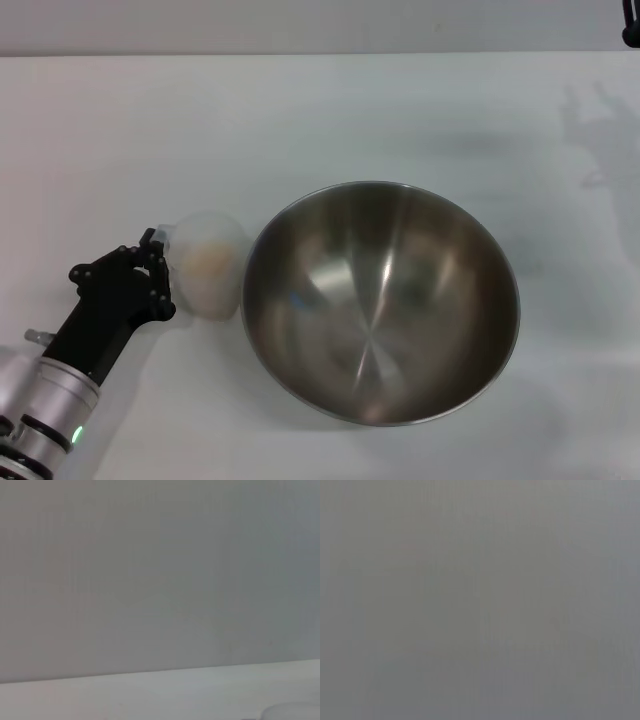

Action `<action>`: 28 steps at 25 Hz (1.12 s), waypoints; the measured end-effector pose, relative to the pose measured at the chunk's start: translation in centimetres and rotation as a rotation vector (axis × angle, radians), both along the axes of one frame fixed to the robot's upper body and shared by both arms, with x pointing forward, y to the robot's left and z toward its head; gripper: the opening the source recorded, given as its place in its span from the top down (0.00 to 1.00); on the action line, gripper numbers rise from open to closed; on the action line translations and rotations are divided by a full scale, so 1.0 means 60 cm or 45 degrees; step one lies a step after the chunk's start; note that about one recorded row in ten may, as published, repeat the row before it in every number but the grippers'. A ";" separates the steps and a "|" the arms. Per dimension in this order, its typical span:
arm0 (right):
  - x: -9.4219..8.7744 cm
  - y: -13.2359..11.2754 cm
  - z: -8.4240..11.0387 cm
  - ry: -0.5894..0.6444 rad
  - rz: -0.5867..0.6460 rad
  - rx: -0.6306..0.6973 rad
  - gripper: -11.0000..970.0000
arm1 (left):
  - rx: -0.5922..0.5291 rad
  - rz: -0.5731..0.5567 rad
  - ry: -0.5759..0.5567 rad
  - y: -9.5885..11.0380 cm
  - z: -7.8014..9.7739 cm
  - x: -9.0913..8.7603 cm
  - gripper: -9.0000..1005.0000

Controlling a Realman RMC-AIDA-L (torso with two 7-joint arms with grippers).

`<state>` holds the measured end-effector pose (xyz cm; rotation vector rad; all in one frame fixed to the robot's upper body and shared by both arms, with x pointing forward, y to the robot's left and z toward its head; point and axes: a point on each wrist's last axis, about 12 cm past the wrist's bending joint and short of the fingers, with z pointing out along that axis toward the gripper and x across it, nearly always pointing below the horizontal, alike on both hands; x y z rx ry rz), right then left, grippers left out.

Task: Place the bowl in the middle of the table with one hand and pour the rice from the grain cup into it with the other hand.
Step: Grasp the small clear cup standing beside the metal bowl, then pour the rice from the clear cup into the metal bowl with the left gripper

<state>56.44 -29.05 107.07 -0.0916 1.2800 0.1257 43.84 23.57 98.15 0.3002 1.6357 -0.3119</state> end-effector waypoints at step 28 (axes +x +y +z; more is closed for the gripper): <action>-0.025 -0.013 -0.003 -0.069 -0.053 -0.099 0.59 | 0.988 -0.164 -1.152 -0.081 0.100 0.035 0.97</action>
